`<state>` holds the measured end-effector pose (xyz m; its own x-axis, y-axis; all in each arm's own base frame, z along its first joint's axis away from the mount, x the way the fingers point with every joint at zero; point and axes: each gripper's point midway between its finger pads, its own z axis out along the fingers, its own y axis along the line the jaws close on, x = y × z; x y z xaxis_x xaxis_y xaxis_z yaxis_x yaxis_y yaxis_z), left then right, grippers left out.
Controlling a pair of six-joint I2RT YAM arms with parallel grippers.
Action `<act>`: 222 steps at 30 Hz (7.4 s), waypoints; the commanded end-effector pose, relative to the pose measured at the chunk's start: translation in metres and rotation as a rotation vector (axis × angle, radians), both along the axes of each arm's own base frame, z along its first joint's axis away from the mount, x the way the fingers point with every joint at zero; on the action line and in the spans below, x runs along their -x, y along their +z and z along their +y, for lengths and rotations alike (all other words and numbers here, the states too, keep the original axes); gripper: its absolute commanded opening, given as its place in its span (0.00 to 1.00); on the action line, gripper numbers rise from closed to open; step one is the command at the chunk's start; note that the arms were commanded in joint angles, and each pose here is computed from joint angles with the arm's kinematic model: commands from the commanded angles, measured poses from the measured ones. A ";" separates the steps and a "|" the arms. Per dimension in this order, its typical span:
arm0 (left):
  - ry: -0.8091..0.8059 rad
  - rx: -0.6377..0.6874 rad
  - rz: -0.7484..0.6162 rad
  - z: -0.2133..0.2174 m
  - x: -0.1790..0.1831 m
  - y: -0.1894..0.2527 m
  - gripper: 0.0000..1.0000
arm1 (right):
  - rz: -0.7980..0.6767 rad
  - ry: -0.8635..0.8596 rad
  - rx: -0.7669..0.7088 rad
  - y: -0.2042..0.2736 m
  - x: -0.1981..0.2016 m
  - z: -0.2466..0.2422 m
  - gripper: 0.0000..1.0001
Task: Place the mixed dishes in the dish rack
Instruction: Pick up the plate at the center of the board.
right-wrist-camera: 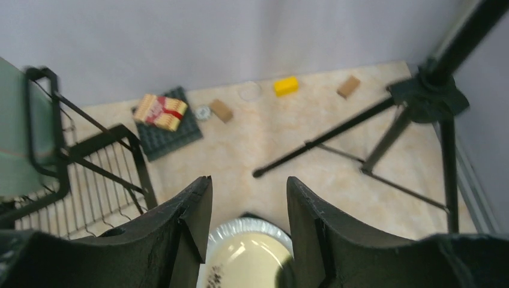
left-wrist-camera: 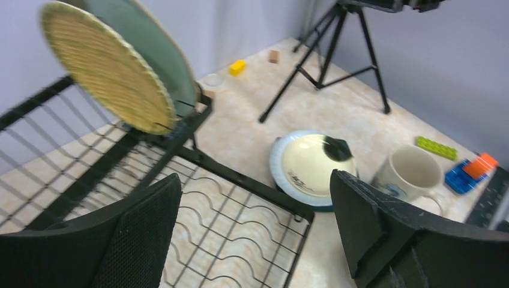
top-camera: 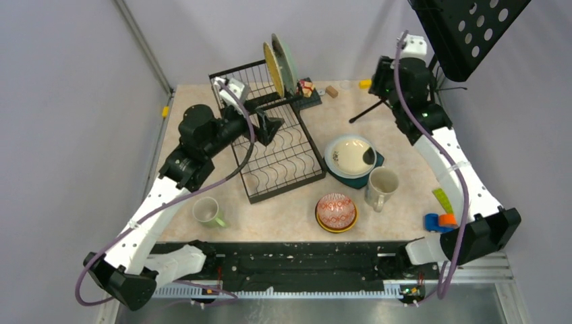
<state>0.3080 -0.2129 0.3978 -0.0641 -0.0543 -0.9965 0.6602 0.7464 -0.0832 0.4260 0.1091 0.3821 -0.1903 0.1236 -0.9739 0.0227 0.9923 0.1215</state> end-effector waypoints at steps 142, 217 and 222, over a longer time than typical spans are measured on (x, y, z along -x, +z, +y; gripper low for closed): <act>-0.544 -0.015 0.662 -0.228 -0.071 -0.240 0.60 | 0.113 0.332 -0.389 -0.201 0.068 -0.007 0.00; -0.717 0.074 0.373 -0.185 -0.037 -0.082 0.26 | 0.075 0.821 -0.577 -0.093 0.118 0.051 0.00; -0.667 0.057 0.349 -0.180 -0.041 -0.080 0.59 | 0.068 0.740 -0.505 -0.089 0.113 0.044 0.00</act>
<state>0.3518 -0.3995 0.2830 -0.5149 0.1064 -0.8507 0.8519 0.1743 -0.4938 0.3078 0.1574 0.2508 -0.5754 0.3666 -0.7311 -0.5216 0.5240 0.6733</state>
